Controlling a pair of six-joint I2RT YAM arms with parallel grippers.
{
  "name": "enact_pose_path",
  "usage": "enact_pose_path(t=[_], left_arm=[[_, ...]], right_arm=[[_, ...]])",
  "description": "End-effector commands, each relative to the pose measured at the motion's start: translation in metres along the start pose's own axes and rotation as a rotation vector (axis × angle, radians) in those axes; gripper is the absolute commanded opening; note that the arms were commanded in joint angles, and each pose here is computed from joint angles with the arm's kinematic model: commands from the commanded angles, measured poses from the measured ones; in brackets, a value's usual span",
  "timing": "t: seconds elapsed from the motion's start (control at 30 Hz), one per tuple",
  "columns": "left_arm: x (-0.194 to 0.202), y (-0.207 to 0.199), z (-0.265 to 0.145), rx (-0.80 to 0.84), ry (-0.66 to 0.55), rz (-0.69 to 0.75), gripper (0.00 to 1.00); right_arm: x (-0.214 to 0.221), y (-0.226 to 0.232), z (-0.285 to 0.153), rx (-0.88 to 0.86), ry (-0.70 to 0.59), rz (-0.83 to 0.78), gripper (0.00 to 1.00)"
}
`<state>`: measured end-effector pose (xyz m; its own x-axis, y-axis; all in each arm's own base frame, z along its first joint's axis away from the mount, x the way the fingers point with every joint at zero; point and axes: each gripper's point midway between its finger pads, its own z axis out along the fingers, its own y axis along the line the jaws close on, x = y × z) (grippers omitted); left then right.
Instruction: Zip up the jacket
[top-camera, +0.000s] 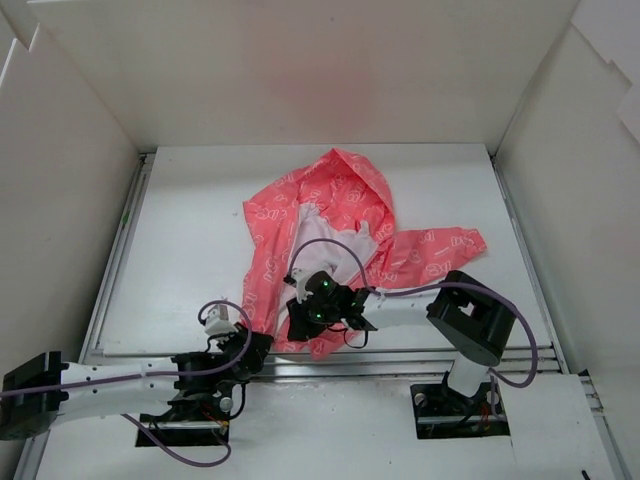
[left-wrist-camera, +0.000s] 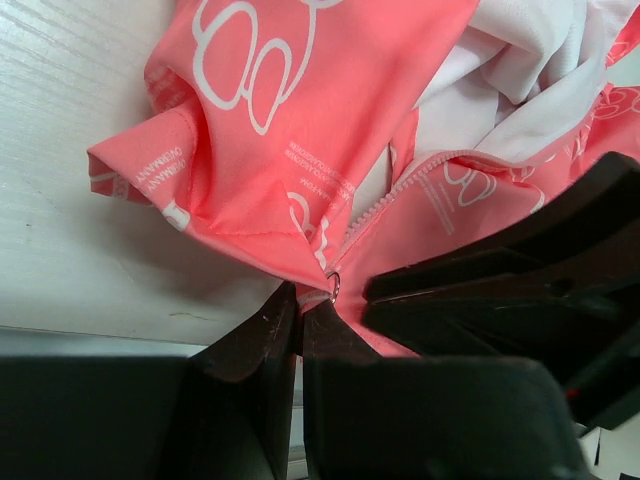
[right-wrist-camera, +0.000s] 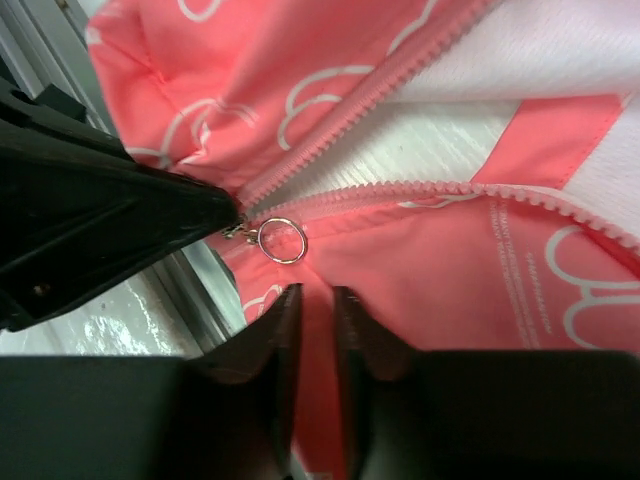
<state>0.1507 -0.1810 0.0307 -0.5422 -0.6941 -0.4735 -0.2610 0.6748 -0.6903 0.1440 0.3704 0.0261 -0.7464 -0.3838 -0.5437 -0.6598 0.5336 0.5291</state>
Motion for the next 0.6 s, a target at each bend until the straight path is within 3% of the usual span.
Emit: enact_pose_path(t=[0.0,0.03,0.1,0.2,0.27,0.57], left_arm=[[-0.003,-0.006,0.000,0.021,-0.005,-0.028,0.00],[-0.002,-0.004,0.000,0.016,-0.004,-0.030,0.00],[-0.002,-0.003,0.000,0.012,0.001,-0.030,0.00],[0.000,-0.008,-0.001,0.021,0.007,-0.031,0.00],[0.000,-0.008,0.000,0.011,0.011,-0.027,0.00],[-0.001,-0.010,-0.001,0.006,0.022,-0.055,0.00]], right_arm=[[-0.033,0.030,0.004,-0.107,-0.087,-0.061,0.21],[-0.027,0.031,0.004,-0.112,-0.071,-0.060,0.31],[-0.018,0.036,0.003,-0.109,-0.056,-0.070,0.39],[-0.008,0.036,-0.001,-0.075,-0.047,-0.089,0.42],[-0.008,0.041,-0.001,-0.071,-0.055,-0.114,0.51],[0.007,0.017,0.012,0.147,-0.034,-0.150,0.51]])
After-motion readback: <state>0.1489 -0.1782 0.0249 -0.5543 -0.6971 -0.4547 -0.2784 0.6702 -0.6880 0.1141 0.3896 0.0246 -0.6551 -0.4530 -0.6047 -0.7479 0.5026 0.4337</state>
